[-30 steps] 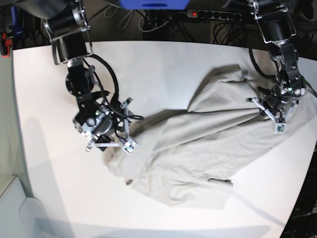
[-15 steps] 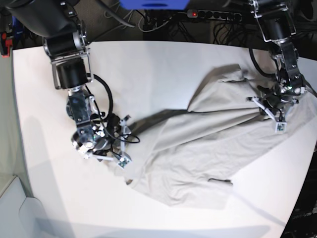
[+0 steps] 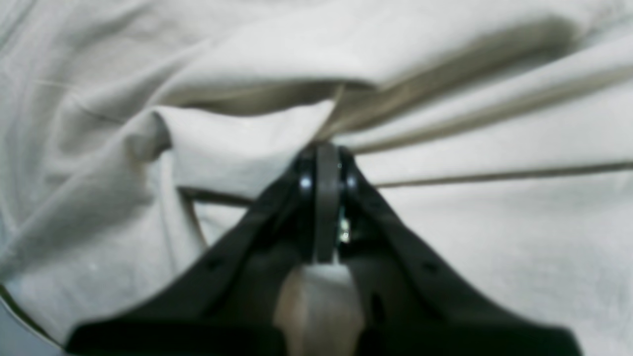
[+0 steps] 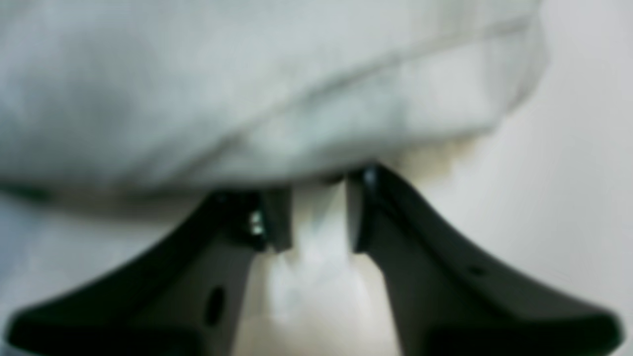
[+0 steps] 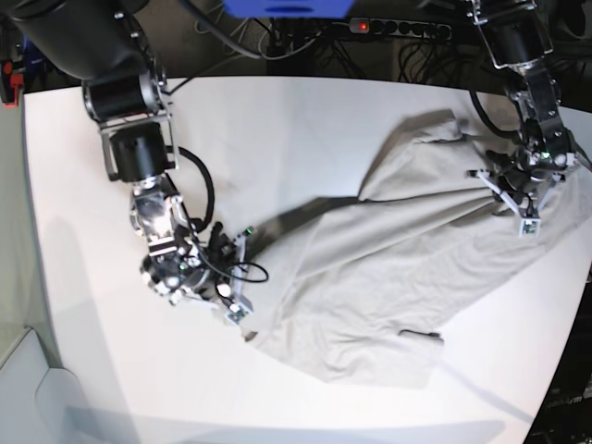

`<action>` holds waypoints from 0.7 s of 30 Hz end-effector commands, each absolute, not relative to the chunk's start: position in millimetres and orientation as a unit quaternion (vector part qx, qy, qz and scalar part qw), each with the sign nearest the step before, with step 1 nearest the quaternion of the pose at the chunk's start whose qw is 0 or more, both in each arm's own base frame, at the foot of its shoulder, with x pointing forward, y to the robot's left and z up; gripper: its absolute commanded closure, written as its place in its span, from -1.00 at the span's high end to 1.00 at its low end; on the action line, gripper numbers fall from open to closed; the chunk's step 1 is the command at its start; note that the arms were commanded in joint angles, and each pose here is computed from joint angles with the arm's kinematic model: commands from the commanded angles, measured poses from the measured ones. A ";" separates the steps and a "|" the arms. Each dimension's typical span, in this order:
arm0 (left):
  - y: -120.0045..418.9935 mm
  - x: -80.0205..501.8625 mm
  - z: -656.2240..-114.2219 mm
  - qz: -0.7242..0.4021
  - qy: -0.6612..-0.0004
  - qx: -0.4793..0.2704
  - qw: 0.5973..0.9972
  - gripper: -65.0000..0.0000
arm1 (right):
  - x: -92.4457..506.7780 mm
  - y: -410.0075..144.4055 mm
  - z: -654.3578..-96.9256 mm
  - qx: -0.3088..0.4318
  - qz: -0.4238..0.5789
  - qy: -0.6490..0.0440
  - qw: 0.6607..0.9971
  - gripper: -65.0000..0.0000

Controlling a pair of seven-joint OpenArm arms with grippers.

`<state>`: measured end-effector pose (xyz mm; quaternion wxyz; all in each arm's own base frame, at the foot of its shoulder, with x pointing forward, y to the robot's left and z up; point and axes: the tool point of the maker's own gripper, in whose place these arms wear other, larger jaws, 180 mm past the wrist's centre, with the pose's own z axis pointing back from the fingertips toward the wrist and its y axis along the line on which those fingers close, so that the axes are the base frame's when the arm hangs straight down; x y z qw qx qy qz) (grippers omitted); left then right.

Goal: Layout the t-shirt on the table in an organized manner, then fold the t-shirt properly
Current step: 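Drag the held fabric with the right gripper away from the left gripper, then pull the shirt edge with the right gripper toward the robot base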

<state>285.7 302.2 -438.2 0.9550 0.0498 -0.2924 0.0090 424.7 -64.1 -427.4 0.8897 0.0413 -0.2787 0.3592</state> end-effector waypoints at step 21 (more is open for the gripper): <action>296.6 274.1 -450.0 0.012 -0.246 0.055 0.968 -1.00 | 390.8 -150.2 -358.8 -0.131 0.381 -0.274 0.873 -0.98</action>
